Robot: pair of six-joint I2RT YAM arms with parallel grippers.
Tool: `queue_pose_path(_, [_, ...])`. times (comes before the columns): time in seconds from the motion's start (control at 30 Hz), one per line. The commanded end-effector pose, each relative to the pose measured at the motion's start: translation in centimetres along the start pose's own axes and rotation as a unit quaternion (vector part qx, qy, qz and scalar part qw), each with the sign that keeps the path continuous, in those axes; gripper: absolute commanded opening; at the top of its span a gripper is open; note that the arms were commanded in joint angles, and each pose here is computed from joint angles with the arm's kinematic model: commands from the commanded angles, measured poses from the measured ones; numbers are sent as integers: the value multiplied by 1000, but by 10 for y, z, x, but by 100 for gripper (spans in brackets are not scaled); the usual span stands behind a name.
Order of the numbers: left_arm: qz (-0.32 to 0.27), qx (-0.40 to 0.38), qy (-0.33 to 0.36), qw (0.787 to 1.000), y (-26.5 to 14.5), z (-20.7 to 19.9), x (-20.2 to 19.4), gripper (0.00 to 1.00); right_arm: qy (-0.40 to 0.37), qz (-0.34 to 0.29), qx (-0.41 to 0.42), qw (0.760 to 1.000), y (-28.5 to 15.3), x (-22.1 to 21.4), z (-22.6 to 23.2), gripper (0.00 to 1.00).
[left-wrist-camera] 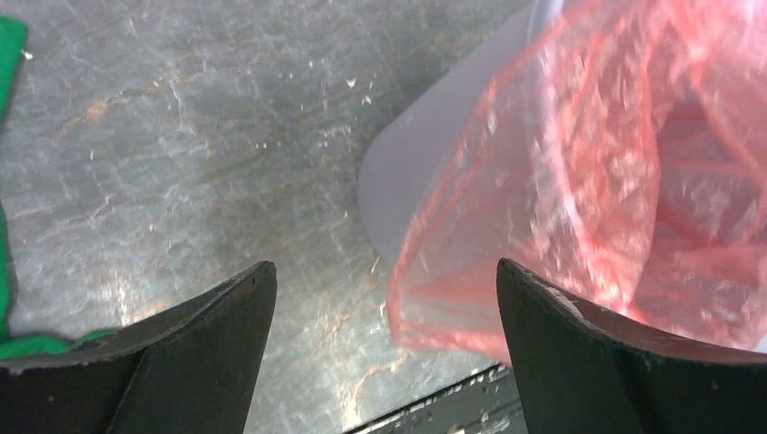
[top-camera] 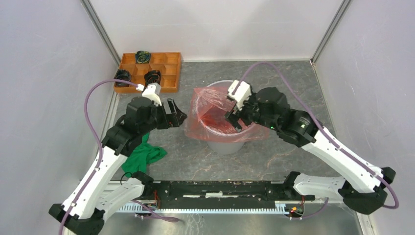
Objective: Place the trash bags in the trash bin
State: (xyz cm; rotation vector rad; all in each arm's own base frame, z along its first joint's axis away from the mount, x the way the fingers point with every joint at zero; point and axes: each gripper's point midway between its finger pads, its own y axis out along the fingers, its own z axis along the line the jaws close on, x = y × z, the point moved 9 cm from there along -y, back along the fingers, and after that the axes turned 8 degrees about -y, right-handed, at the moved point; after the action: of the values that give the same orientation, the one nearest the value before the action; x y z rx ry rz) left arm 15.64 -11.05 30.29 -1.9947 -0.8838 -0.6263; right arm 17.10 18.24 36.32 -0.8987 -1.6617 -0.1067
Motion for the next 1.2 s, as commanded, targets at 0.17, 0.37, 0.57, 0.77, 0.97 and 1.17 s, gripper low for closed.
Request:
queue_pose_path(0.17, [21, -170, -47, 984, 23, 13, 30, 95, -112, 74, -215, 967, 1, 15, 0, 88])
queue_pose_path(0.37, [31, -242, -88, 966, 33, 22, 23, 95, -119, 64, -251, 959, 10, 14, -2, 37])
queue_pose_path(0.57, [37, -281, -114, 952, 42, 27, 12, 97, -67, -9, -235, 970, 11, 21, -16, 0])
queue_pose_path(0.77, [38, -325, -117, 938, 43, 26, 5, 95, -7, -41, -208, 977, 17, 11, -47, 1])
queue_pose_path(0.97, [33, -320, -133, 938, 45, 34, 0, 89, 45, -45, -217, 974, 24, 3, -69, 1])
queue_pose_path(1.17, [-49, -193, -45, 979, 33, 32, 40, 98, 60, -39, -211, 975, 30, 1, -79, 0])
